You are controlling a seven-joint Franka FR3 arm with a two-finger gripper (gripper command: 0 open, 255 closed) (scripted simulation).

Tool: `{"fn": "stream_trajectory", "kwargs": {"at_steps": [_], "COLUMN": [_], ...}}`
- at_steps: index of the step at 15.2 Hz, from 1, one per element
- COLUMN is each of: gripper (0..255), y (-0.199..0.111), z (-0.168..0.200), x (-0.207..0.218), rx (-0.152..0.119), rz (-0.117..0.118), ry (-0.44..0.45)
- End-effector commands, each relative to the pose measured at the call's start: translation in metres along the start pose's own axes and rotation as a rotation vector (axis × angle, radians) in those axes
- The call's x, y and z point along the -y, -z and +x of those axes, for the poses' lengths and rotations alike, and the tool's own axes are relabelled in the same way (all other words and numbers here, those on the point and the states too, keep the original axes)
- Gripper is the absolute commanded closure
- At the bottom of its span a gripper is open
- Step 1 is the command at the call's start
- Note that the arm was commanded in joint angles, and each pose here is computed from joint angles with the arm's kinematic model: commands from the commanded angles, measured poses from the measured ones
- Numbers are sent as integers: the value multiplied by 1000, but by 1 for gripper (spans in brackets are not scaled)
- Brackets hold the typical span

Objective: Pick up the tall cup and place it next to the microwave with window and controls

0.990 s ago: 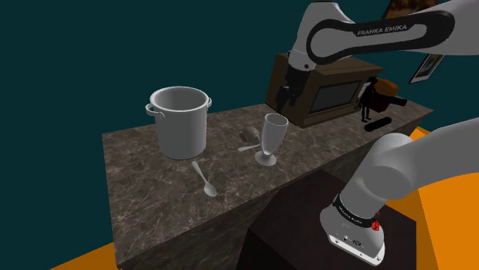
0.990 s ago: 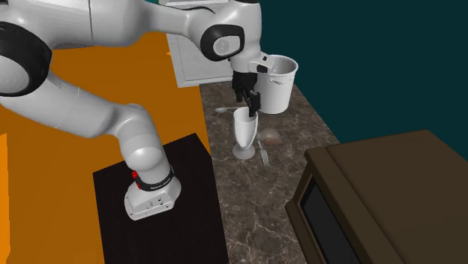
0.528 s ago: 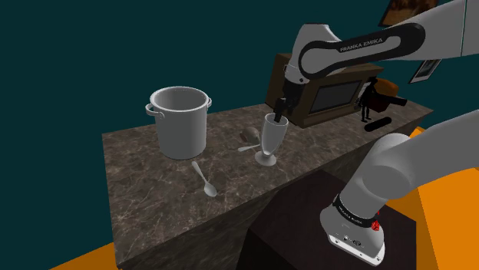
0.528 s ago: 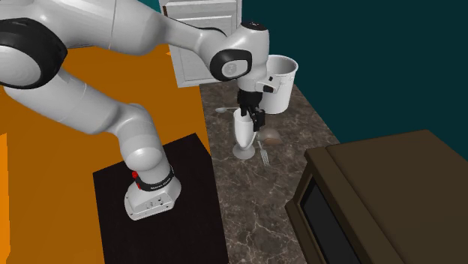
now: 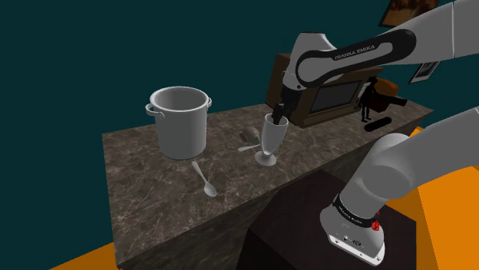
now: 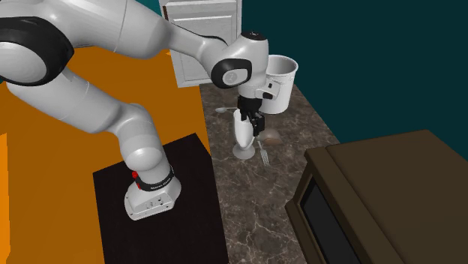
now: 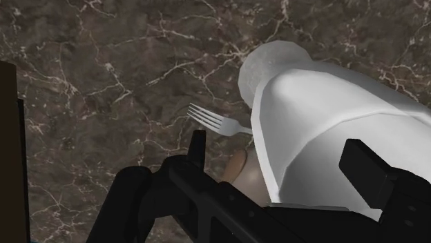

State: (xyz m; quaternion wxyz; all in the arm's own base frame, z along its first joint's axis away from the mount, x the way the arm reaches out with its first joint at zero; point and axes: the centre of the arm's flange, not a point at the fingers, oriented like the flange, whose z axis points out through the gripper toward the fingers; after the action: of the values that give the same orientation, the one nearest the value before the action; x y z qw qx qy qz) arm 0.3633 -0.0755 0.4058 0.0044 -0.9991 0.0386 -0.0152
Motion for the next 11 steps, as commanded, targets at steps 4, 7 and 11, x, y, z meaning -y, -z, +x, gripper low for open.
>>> {"fn": "stream_trajectory", "kwargs": {"at_steps": [4, 7, 11], "gripper": [255, 255, 255], "y": [0, 0, 0], "z": [0, 0, 0], "x": [0, 0, 0], "rx": [0, 0, 0], "rz": [0, 0, 0], "ry": [0, 0, 0]}}
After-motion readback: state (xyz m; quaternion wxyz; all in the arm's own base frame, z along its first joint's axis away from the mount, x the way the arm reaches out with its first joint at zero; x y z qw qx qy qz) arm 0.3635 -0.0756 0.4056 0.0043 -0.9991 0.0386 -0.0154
